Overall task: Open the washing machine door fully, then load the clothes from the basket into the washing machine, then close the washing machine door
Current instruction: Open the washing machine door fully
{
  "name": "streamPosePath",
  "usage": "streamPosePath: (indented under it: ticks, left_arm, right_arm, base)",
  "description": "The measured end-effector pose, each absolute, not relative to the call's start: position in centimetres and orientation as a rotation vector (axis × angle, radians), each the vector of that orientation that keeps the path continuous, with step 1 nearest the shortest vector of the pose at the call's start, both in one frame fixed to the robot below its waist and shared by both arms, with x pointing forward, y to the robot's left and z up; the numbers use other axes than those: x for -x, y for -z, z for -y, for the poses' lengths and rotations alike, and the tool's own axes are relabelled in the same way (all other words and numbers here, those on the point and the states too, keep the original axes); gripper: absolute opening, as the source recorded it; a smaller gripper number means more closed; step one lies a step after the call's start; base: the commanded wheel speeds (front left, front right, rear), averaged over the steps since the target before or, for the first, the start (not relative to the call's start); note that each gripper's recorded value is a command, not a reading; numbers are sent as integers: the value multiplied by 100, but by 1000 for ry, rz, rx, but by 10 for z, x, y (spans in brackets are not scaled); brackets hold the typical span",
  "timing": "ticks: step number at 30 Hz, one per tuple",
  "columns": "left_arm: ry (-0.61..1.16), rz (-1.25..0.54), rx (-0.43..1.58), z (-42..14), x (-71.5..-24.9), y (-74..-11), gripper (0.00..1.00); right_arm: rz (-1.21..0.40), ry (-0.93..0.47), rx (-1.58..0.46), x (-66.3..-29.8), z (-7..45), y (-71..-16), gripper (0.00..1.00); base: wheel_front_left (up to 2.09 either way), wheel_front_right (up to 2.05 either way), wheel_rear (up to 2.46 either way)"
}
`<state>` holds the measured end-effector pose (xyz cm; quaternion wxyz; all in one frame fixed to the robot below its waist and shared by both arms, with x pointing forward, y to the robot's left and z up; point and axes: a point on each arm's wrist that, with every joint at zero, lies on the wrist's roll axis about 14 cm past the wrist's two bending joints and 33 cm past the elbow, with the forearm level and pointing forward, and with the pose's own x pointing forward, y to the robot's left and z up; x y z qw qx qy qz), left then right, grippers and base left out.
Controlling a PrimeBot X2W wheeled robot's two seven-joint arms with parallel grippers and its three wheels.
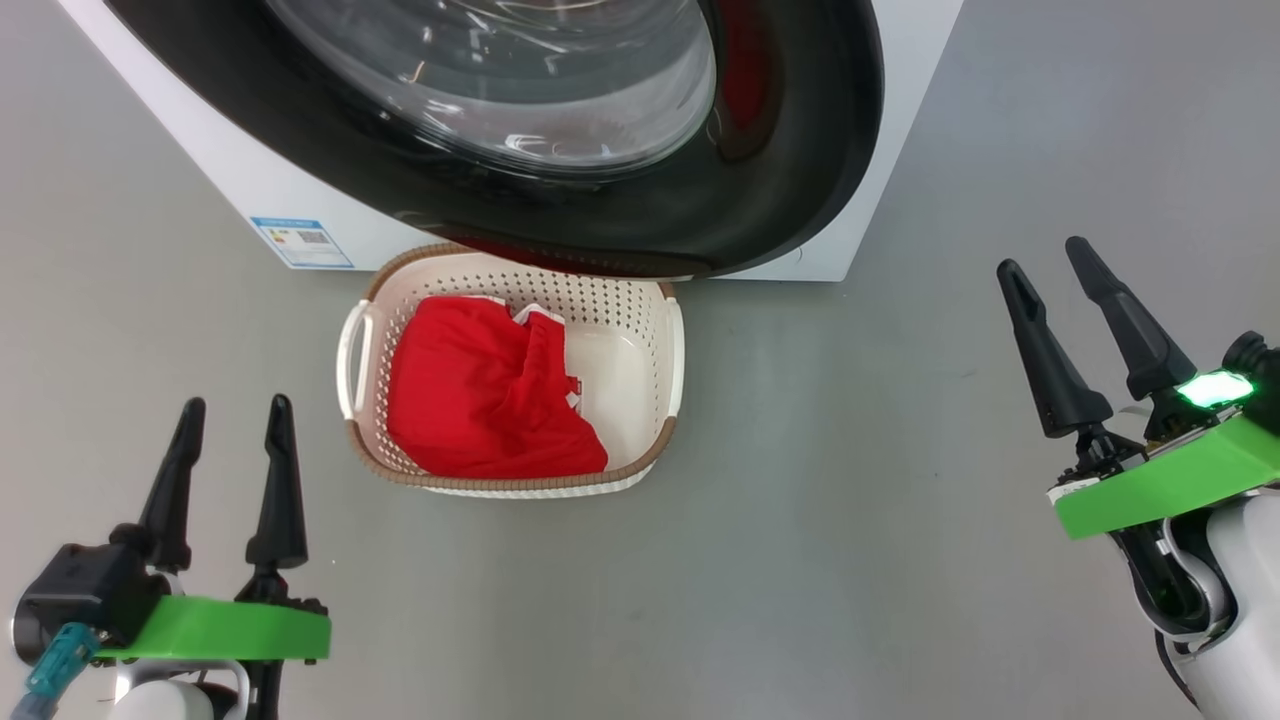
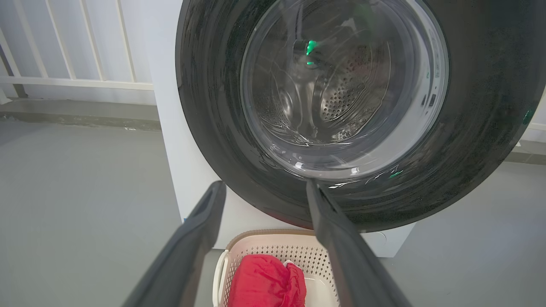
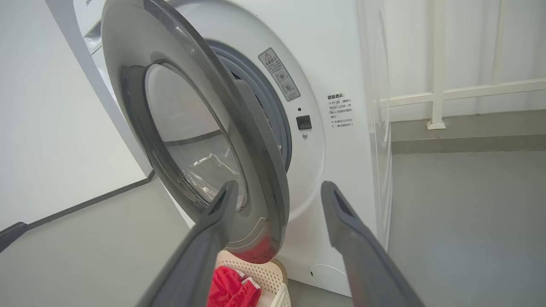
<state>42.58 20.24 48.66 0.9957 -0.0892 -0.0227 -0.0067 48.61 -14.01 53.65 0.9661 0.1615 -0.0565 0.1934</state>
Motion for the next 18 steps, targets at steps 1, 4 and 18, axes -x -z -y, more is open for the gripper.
streamPosePath:
  ticks: [1,4,18]
  left_arm:
    - [14,46,179,-202,-426,-487,100]
    - [15,47,178,-202,-425,-488,100]
    - [17,48,178,-201,-425,-488,100]
  right_arm:
    - [115,-390,-321,-486,139,-536,100]
    - [120,-382,-307,-486,140,-535,100]
    - [99,-365,-302,-482,141,-526,100]
  base:
    - [0,0,0]
    - [0,0,0]
    - [0,0,0]
